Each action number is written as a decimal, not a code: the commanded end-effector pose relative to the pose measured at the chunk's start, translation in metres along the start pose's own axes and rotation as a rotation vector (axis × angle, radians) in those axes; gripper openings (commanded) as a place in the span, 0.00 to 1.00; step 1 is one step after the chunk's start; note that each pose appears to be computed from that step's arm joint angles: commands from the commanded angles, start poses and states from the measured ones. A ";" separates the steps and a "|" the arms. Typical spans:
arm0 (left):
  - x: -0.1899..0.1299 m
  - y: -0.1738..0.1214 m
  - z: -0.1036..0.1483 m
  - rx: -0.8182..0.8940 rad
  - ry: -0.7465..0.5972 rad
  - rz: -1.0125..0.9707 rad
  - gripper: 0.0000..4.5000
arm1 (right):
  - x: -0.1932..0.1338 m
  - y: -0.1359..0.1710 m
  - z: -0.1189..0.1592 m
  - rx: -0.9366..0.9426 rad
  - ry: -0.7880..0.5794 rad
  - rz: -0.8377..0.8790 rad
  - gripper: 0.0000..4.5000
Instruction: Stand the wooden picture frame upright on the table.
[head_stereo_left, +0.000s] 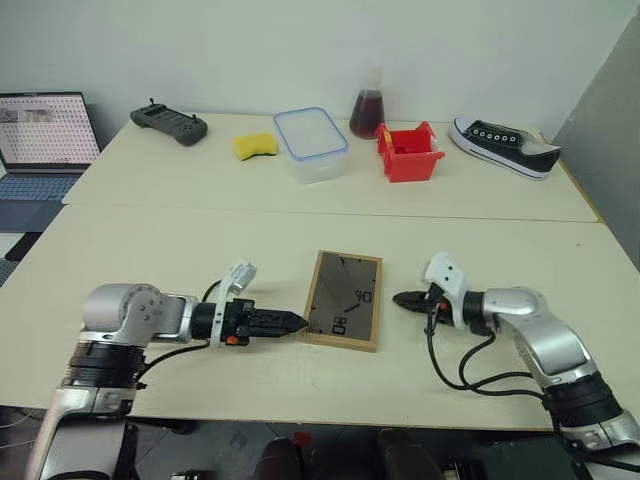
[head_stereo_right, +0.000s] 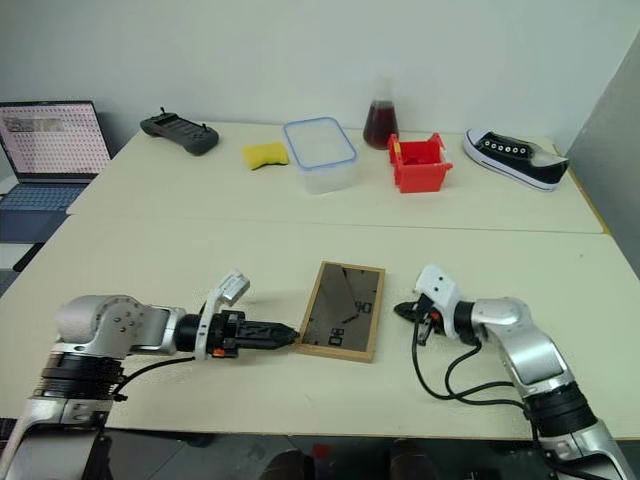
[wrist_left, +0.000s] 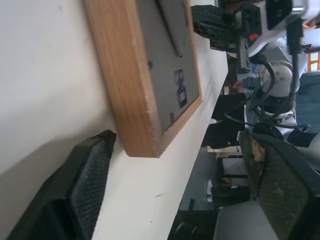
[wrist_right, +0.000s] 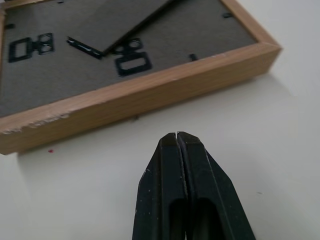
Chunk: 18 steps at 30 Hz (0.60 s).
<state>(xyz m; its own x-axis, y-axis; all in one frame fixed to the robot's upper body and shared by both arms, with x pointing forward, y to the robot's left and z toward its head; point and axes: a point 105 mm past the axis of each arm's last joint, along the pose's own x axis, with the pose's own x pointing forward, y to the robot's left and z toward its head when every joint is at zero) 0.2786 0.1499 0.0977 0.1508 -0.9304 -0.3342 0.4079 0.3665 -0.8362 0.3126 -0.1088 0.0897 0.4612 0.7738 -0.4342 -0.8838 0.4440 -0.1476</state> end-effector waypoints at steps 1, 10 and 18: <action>0.017 0.019 -0.006 0.002 0.019 0.045 1.00 | 0.018 0.001 0.016 -0.025 -0.044 -0.010 0.00; 0.045 0.004 -0.006 0.012 0.021 -0.035 1.00 | 0.032 0.009 0.029 -0.006 -0.084 0.021 0.00; 0.038 0.003 -0.001 -0.010 -0.054 -0.028 0.76 | 0.030 0.004 0.020 0.016 -0.070 -0.018 0.00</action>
<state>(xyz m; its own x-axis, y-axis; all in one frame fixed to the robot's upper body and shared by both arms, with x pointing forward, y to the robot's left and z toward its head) 0.2876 0.1140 0.0863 0.1836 -0.9410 -0.2842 0.4296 0.3369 -0.8378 0.3230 -0.0727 0.0828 0.4593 0.7907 -0.4048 -0.8828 0.4567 -0.1096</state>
